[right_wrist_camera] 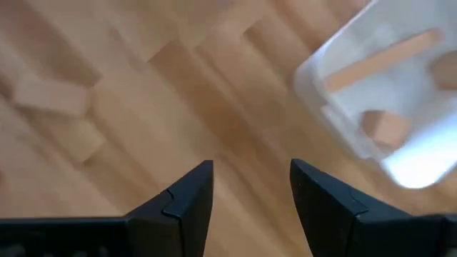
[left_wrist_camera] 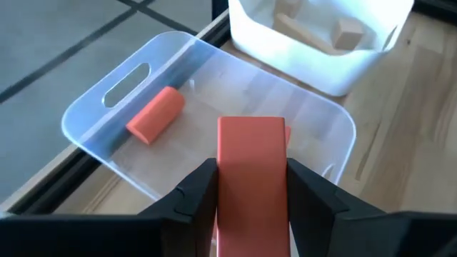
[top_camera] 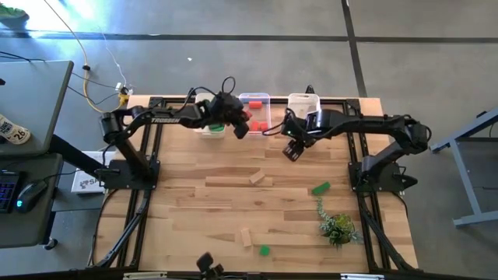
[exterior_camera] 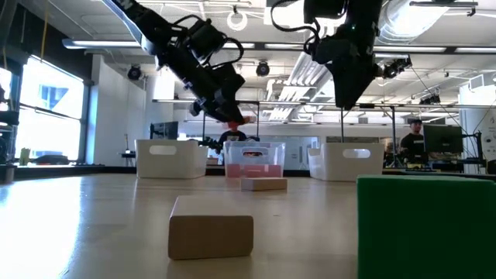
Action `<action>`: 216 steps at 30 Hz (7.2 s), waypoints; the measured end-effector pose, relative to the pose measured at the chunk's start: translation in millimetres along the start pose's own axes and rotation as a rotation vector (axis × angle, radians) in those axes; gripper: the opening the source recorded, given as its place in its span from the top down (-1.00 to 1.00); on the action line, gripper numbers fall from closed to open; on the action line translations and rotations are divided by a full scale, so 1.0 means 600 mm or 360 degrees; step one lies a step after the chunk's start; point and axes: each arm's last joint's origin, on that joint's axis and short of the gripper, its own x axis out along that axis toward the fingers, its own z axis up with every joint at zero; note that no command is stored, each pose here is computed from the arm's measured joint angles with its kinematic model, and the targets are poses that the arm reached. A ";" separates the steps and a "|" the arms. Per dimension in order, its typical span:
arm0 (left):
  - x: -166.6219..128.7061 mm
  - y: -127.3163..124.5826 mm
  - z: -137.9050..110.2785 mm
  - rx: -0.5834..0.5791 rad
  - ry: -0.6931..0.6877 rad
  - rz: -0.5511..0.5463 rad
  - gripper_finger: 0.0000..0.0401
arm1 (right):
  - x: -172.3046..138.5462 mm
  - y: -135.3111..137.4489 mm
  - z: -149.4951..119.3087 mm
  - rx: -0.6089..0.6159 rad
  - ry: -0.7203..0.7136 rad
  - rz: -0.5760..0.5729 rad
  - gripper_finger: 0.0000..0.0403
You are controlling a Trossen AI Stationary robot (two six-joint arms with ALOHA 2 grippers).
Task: Sort & place blocks by color
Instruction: Put the orange block into the transparent bin, then put the green block into the left white bin
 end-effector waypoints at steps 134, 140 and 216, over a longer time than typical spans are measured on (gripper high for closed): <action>0.005 -0.056 -0.004 0.0070 -0.0052 -0.0182 -0.03 | 0.180 0.116 -0.266 -0.1399 0.0893 -0.0170 0.62; 0.005 -0.057 -0.004 0.0019 -0.0051 -0.0191 -0.03 | 0.176 0.119 -0.260 -0.1314 0.0854 -0.0254 0.62; -0.062 -0.265 -0.024 0.0835 -0.0456 -0.0779 -0.03 | -0.040 0.228 -0.031 -0.1029 -0.0329 -0.0109 0.62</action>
